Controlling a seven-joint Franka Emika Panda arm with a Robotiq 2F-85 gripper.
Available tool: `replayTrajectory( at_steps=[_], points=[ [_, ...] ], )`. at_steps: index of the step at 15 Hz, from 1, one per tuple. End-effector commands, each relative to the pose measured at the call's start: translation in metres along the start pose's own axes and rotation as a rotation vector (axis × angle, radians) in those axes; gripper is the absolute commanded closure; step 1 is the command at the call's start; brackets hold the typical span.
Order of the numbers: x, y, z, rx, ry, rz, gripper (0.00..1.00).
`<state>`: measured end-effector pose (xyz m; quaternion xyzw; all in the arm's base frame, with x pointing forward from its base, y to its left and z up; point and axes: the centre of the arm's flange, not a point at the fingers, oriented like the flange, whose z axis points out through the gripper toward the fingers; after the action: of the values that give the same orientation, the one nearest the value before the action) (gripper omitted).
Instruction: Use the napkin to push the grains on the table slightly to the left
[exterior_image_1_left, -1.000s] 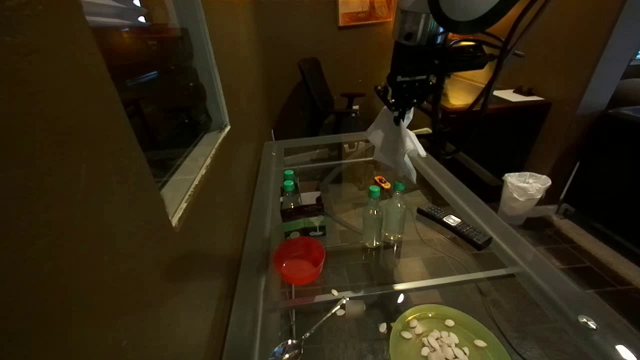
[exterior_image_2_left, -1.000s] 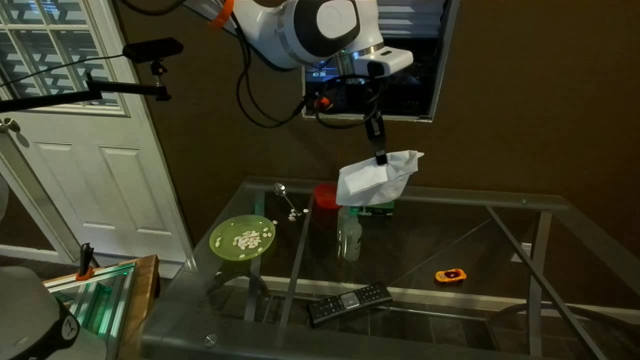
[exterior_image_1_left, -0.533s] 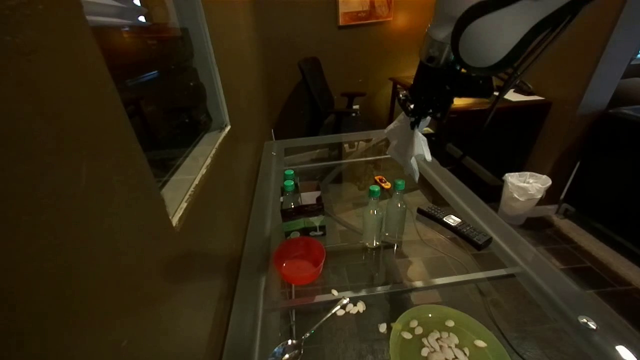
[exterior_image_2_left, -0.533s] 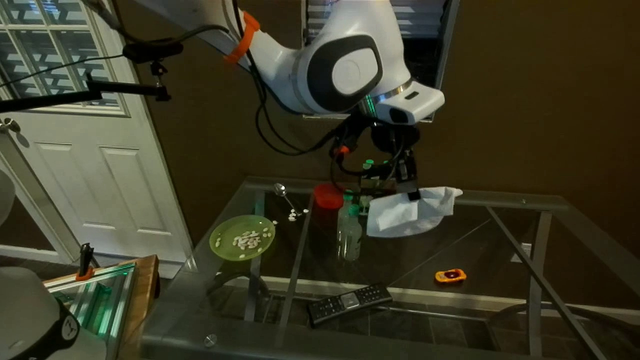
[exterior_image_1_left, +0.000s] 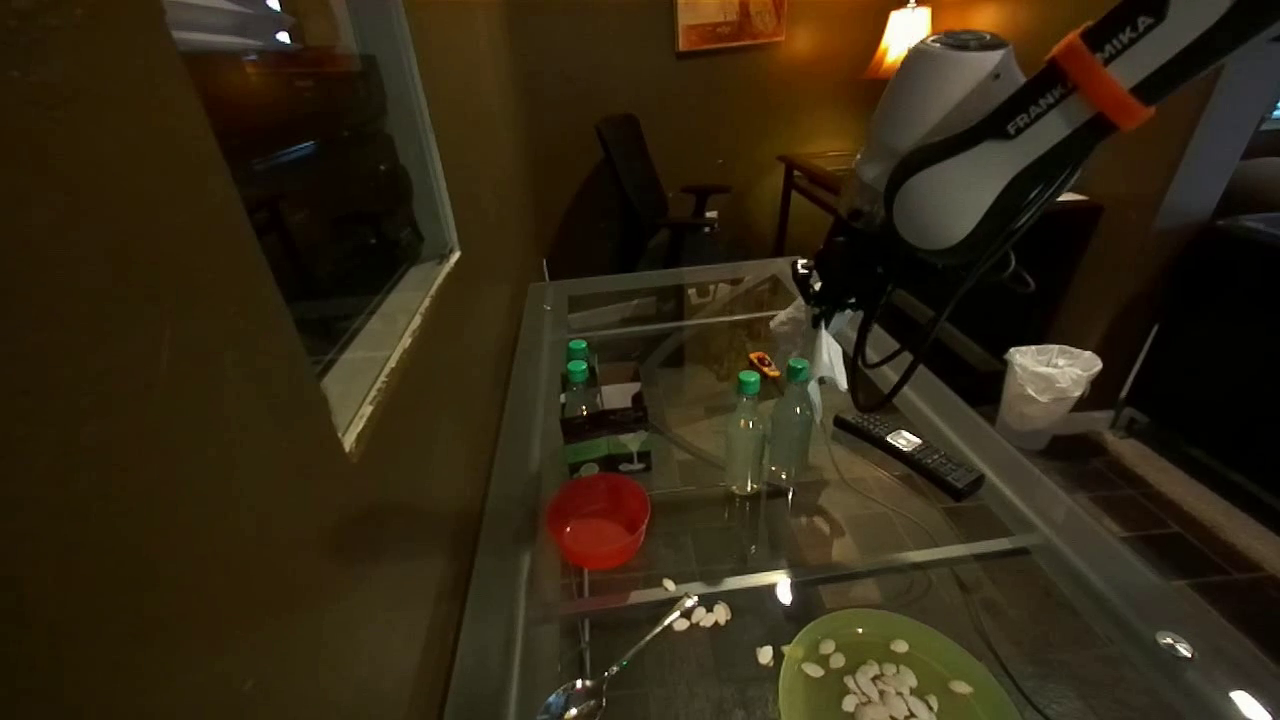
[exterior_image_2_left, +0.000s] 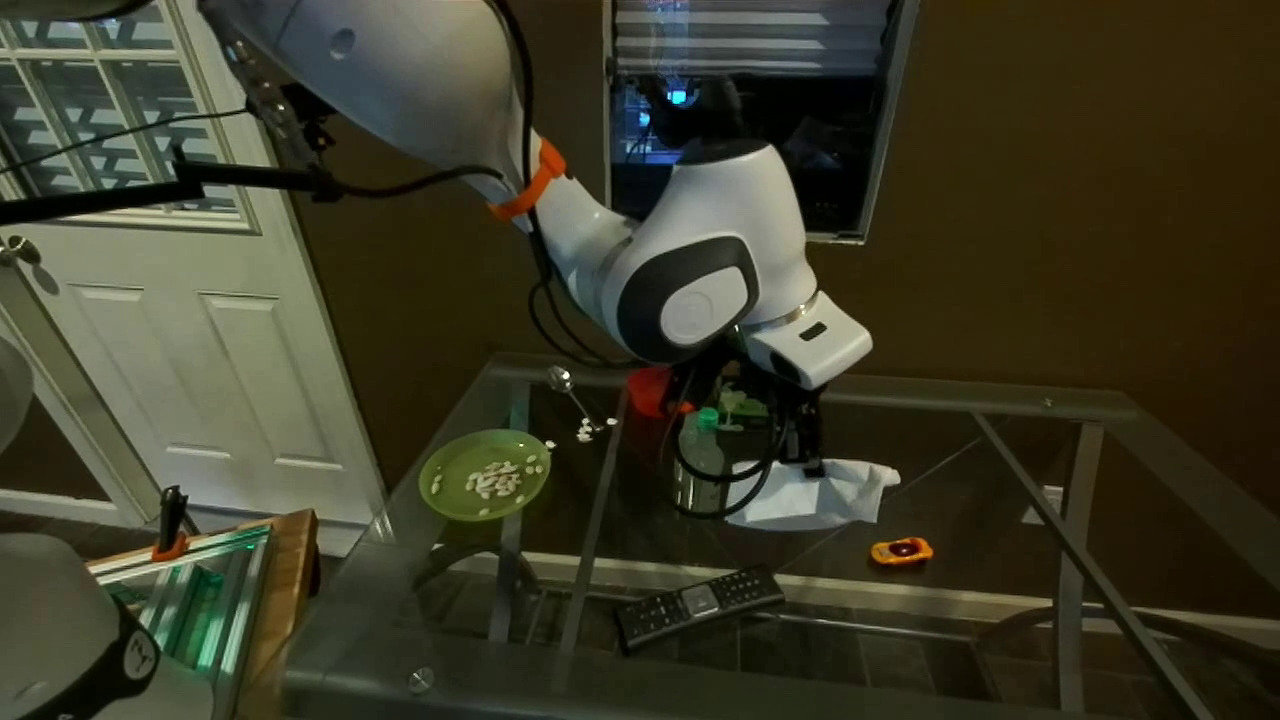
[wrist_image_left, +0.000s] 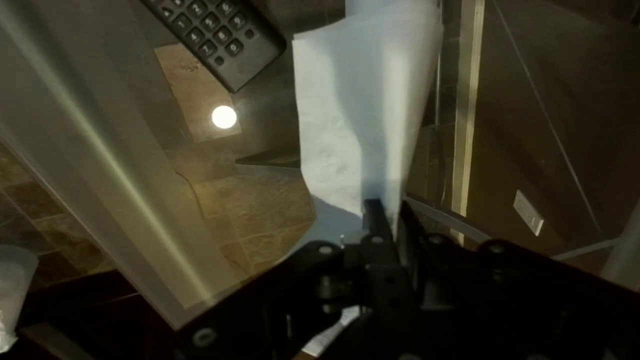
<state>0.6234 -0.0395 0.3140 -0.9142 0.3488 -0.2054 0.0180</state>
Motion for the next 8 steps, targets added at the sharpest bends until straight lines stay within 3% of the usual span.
replayTrajectory(
  at_steps=[1,4,8],
  points=[
    [-0.001,-0.002,0.005,0.018,-0.017,0.001,0.6],
    [0.001,-0.019,-0.033,-0.027,-0.015,-0.061,0.38],
    [-0.013,-0.053,-0.088,-0.142,-0.128,-0.181,0.11]
  ],
)
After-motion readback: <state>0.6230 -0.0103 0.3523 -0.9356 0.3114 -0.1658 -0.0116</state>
